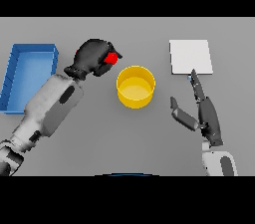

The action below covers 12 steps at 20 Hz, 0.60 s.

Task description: Pick up the red beaker and tilt it to pour out 1 green nut into yellow bowl. Pick up the yellow bowl and place it on the metallic measuring scale.

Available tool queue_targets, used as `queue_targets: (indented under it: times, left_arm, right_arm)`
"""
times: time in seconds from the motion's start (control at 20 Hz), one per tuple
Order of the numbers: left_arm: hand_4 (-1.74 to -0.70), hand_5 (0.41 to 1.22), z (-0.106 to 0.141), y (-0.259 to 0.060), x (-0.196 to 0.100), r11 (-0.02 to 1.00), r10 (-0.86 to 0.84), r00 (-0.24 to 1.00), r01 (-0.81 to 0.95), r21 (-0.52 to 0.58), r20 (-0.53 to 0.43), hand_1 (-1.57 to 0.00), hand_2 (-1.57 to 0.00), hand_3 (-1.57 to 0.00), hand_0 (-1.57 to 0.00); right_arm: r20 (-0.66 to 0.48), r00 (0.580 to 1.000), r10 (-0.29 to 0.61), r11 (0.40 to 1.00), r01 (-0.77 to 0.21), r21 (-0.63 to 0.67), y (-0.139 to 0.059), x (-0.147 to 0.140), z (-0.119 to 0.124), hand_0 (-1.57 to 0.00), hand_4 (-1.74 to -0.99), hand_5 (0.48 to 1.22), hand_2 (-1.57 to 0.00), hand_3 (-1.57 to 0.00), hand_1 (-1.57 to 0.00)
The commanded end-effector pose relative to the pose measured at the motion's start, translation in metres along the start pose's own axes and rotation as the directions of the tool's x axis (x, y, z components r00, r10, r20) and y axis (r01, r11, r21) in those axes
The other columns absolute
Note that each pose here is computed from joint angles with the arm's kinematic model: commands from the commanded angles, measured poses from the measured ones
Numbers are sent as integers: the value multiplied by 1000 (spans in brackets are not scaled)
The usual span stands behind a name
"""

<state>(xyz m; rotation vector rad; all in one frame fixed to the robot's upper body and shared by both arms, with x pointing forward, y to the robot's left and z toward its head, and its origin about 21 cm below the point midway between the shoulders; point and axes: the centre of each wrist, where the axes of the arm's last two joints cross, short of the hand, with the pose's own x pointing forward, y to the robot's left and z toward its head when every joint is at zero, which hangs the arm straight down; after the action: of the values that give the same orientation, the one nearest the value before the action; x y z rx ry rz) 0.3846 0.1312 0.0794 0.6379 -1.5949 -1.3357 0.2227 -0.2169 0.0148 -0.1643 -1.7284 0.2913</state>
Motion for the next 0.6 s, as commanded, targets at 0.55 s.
queue_targets:
  times: [0.55]
  left_arm:
    - [-1694,1216,-42,15,41,737,-575,773,632,-240,268,-1571,-1571,-1571,-1571]
  right_arm:
    - [-16,1000,-20,999,19,-41,2,-2,-2,1,-1220,657,1,1,1]
